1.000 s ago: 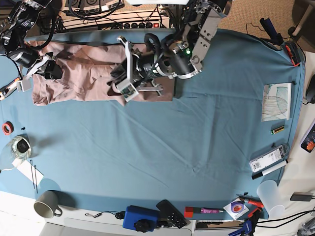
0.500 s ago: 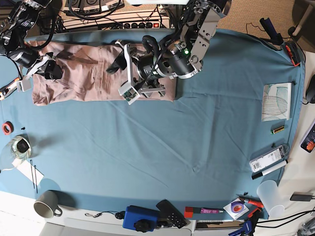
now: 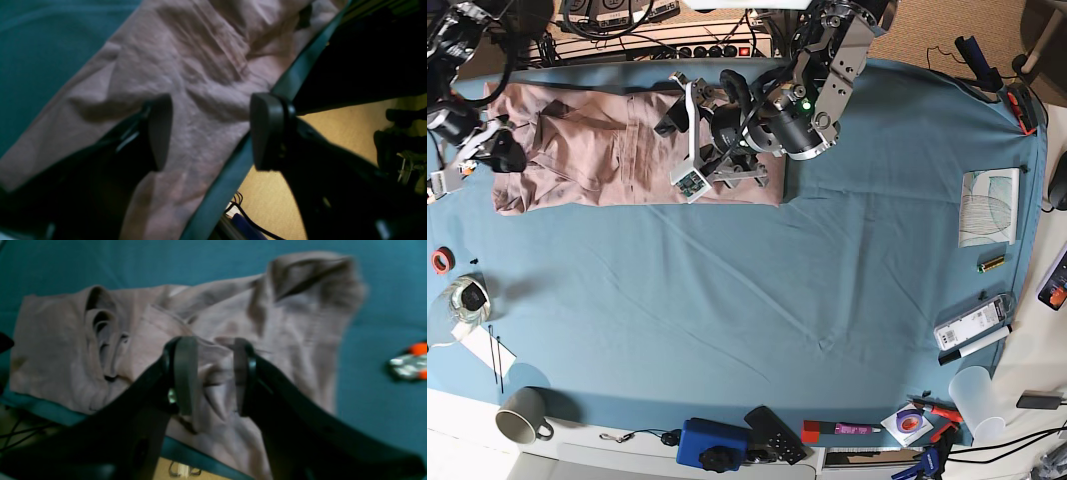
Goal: Fold the T-shirt properly
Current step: 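Hold the strip middle with the left gripper while the right gripper regrasps its end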
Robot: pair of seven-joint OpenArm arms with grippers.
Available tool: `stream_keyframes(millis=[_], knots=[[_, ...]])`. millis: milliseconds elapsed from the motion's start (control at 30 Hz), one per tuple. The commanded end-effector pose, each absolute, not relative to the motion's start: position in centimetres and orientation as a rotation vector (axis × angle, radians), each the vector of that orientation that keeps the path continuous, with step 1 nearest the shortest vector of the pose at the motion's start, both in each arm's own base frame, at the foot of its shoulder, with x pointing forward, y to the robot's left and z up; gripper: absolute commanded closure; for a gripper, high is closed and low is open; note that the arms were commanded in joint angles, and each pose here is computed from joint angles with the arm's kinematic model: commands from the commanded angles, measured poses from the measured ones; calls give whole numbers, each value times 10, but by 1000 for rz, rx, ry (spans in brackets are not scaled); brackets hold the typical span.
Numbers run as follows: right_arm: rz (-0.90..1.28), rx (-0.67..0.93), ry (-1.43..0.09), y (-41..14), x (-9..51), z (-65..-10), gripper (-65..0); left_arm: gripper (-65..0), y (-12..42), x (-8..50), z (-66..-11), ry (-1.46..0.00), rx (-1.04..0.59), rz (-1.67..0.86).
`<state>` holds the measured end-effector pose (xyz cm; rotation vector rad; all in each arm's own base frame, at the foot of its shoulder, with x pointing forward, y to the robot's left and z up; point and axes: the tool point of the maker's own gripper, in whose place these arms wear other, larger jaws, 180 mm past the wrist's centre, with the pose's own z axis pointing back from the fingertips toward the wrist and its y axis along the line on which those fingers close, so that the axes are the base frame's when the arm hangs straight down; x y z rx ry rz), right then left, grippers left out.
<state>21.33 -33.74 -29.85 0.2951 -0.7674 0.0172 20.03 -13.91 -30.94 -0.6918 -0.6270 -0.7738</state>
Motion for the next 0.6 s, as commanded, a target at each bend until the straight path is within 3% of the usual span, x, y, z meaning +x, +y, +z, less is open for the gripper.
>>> stream_keyframes(millis=[0,367,500,567], knots=[[39,258,-819,-348,221,-279,-189,-369,-147,204,-293,-674,-732,-770],[75,114,-753,-379,218,-269,-191,-369,-148,199,-296,-665,-741,-760],[63,30,-681,-394,208,-279,-298,-369,-149,195,-297,-664,-754,-746],[63,34,-685,-393,209,-278,-302,-369,-148,195,-298,-663,-749,-746]])
